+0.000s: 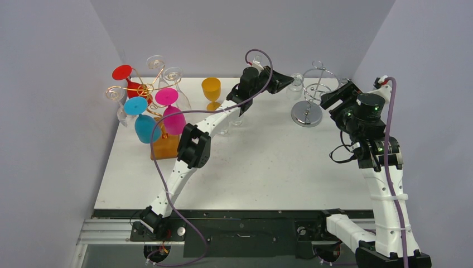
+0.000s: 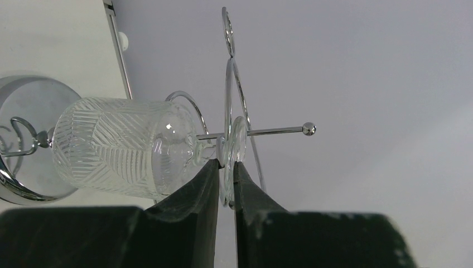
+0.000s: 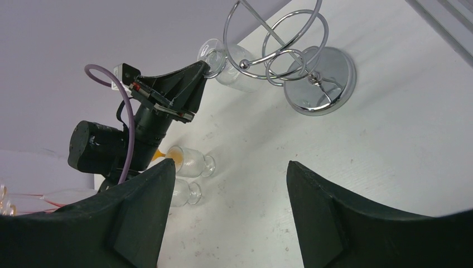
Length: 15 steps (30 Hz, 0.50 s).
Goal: Take the wine glass off the wine glass rack
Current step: Adjust the wine rack at the center of the board.
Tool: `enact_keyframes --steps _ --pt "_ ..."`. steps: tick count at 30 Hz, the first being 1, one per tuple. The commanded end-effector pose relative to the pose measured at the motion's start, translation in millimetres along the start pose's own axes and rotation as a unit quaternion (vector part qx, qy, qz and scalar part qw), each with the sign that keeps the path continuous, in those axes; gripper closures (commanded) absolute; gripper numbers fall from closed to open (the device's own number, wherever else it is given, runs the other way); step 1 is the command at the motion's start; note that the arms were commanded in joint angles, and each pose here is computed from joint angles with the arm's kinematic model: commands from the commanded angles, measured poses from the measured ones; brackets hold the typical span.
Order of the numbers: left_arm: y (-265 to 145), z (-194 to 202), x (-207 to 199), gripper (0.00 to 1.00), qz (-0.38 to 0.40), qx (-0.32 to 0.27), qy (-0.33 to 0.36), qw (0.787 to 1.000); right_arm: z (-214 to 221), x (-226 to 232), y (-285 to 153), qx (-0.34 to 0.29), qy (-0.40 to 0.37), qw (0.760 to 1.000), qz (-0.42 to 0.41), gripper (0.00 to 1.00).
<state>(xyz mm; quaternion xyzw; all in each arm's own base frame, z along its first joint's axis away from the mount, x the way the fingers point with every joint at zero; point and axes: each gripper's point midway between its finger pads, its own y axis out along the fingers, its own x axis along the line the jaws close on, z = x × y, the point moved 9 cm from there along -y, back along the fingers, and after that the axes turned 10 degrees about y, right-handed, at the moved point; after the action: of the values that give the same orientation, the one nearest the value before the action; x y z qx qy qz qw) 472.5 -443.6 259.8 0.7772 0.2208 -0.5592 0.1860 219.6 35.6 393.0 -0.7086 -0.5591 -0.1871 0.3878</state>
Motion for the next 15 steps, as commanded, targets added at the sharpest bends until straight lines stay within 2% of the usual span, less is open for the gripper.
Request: enact_keyframes --steps 1,15 --pt "-25.7 -32.8 -93.3 1.00 0.104 -0.033 0.030 0.994 -4.9 2.4 2.4 -0.016 0.000 1.000 -0.011 0.32" --pt "-32.5 -35.6 -106.2 1.00 0.074 -0.028 0.014 0.997 -5.3 0.2 7.5 -0.013 -0.002 1.000 -0.005 0.32"
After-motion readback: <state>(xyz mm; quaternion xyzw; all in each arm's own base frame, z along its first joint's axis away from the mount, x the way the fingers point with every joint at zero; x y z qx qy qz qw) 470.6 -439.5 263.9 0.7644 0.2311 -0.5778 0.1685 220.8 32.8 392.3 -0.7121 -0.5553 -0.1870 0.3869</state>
